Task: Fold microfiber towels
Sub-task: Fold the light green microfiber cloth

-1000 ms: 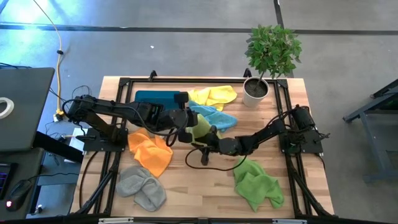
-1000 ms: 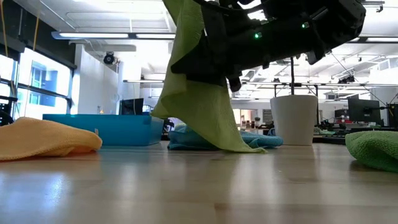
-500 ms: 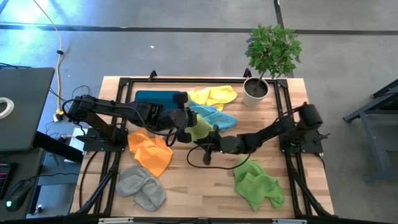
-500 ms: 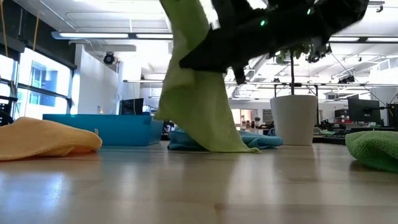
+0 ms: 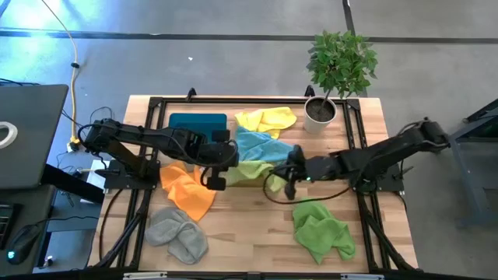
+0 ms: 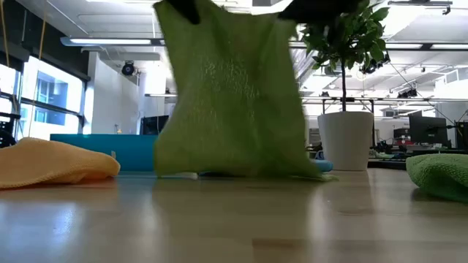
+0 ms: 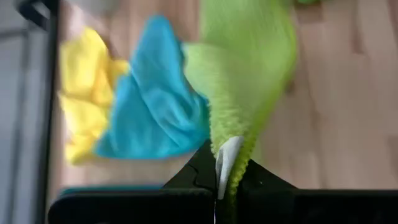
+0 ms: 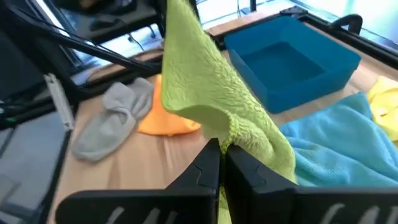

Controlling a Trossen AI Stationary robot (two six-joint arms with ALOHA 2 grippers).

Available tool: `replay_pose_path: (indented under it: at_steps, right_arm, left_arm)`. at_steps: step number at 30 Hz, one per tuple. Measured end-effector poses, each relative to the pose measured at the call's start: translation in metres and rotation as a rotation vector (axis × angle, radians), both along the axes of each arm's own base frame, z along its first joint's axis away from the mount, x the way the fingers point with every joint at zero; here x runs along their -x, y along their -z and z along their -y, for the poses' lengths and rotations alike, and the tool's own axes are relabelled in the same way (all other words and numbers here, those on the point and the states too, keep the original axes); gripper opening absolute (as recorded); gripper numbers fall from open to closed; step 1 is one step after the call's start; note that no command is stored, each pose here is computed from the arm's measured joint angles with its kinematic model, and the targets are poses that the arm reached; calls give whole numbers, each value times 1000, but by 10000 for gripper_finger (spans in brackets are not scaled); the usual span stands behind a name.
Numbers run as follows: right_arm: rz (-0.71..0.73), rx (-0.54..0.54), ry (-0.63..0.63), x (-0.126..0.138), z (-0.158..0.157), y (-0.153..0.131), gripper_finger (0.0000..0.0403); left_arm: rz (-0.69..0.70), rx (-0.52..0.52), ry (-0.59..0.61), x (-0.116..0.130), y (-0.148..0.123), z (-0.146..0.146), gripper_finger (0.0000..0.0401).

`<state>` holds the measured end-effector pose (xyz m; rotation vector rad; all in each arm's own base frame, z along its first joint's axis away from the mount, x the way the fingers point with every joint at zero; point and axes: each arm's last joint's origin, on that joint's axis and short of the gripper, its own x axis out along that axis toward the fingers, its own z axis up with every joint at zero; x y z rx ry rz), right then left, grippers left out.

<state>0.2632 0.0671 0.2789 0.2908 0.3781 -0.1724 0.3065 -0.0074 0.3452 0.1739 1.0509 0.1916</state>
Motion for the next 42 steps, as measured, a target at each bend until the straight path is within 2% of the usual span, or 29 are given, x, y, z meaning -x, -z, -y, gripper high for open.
replay_pose_path:
  at_steps: [4, 8, 12, 15, 20, 26, 30, 33, 35, 37, 42]
  right_arm:
    - [-14, 9, -10, 17, 5, -12, 0]
    - [-150, 53, 3, 24, 9, -23, 0]
    - [-288, 159, 23, 21, 13, -41, 0]
    - [-385, 247, 29, 16, 17, -56, 0]
    - [-569, 429, 7, 5, 24, -69, 0]
    - [-702, 660, 64, -10, 37, -92, 0]
    - [-736, 767, 121, -16, 47, -112, 0]
    - [-755, 809, 142, -20, 51, -119, 0]
    - [-772, 777, 151, -22, 51, -115, 0]
    - [-802, 701, 137, -23, 47, -105, 0]
    - [-923, 569, 39, -24, 21, -52, 0]
  left_arm:
    - [-81, 54, -52, 8, 4, 0, 0]
    - [-132, 85, -84, 13, 7, -2, 0]
    - [-139, 83, -101, 14, 7, -9, 0]
    - [-151, 41, -78, 14, 7, -17, 0]
    - [-187, -169, -63, 15, 5, -29, 0]
    - [-266, -511, -88, 16, 0, -42, 0]
    - [-262, -727, -172, 13, -6, -46, 0]
    - [-230, -790, -251, 13, -13, -47, 0]
    - [-192, -766, -272, 13, -14, -43, 0]
    - [-167, -671, -255, 14, -11, -37, 0]
    - [-111, -196, -166, 13, 4, -11, 0]
